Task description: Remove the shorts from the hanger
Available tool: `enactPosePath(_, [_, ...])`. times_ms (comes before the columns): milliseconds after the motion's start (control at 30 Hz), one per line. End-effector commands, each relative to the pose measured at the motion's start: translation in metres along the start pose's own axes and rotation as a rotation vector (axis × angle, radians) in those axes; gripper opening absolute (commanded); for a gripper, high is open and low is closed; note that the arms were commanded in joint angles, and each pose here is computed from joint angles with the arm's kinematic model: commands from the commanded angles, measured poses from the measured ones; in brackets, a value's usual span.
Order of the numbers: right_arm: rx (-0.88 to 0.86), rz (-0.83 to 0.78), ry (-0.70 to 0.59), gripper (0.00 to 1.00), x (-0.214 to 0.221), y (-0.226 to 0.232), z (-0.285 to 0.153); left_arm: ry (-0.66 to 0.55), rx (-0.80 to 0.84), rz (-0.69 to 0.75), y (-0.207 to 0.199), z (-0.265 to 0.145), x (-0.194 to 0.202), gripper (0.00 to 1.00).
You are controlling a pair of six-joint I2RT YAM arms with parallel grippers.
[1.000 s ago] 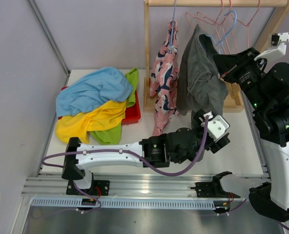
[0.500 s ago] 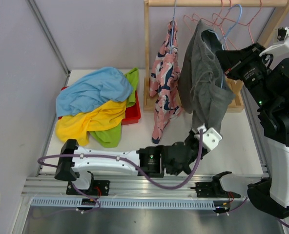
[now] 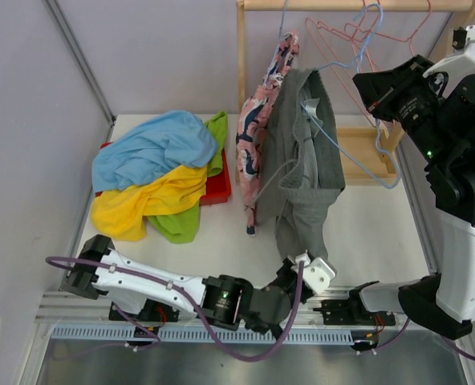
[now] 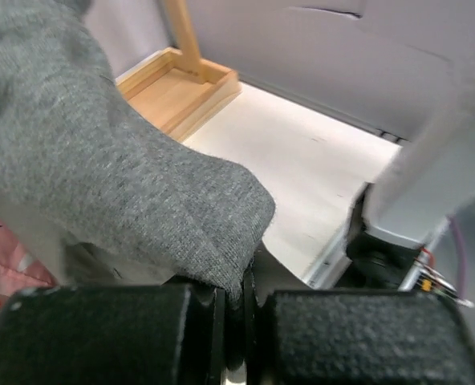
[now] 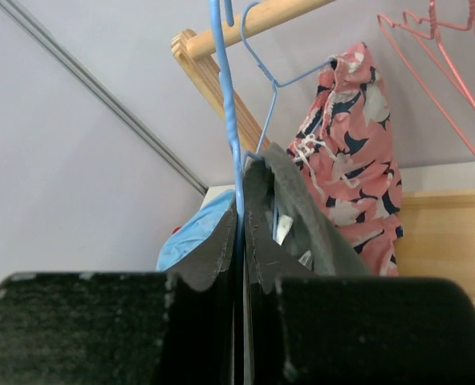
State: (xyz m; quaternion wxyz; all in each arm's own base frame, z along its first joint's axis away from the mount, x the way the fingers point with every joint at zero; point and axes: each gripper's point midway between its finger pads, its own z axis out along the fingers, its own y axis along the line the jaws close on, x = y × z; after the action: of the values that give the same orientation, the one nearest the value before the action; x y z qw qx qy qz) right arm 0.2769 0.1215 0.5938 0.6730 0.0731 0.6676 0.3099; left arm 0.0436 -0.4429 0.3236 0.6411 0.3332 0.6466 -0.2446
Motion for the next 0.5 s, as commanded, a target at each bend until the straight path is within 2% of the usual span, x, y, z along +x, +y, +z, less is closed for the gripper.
enactPosePath(0, [-0.096, 0.045, -0.197, 0.00, -0.053, 0.025, -0.043, -0.063, -0.055, -0.077, 0.044, 0.023, -0.039, 0.00])
enactPosePath(67, [-0.109, 0.069, -0.167, 0.00, -0.047, 0.027, -0.066, -0.091, -0.095, -0.064, 0.081, 0.045, -0.057, 0.00])
enactPosePath(100, [-0.114, 0.077, -0.162, 0.00, -0.046, 0.027, -0.076, -0.121, -0.113, -0.069, 0.099, 0.050, -0.085, 0.00])
enactPosePath(133, [-0.116, 0.091, -0.139, 0.00, -0.041, 0.027, -0.091, -0.113, -0.134, -0.054, 0.112, 0.063, -0.087, 0.00])
enactPosePath(167, [-0.121, 0.097, -0.144, 0.00, -0.045, 0.029, -0.104, -0.106, -0.174, -0.034, 0.144, 0.080, -0.089, 0.00])
enactPosePath(200, [-0.119, 0.103, -0.145, 0.00, -0.046, 0.029, -0.114, -0.175, -0.200, -0.073, 0.166, 0.081, -0.133, 0.00])
enactPosePath(233, [-0.100, 0.104, -0.116, 0.00, -0.040, 0.025, -0.122, -0.110, -0.216, -0.021, 0.174, 0.098, -0.117, 0.00])
enactPosePath(267, [-0.094, 0.106, -0.114, 0.00, -0.041, 0.024, -0.129, -0.094, -0.268, 0.009, 0.203, 0.110, -0.117, 0.00])
enactPosePath(300, [-0.105, 0.107, -0.145, 0.00, -0.051, 0.028, -0.143, -0.177, -0.277, -0.031, 0.219, 0.104, -0.164, 0.00])
enactPosePath(333, [-0.095, 0.106, -0.138, 0.00, -0.050, 0.026, -0.147, -0.121, -0.285, 0.002, 0.226, 0.110, -0.155, 0.00])
enactPosePath(367, [-0.090, 0.098, -0.146, 0.00, -0.051, 0.024, -0.149, -0.158, -0.314, -0.014, 0.238, 0.108, -0.180, 0.00])
enactPosePath(433, [-0.068, 0.085, -0.153, 0.00, -0.051, 0.020, -0.146, -0.127, -0.302, -0.006, 0.234, 0.105, -0.177, 0.00])
enactPosePath(467, [-0.058, 0.079, -0.150, 0.00, -0.050, 0.018, -0.141, -0.168, -0.277, -0.035, 0.225, 0.084, -0.195, 0.00])
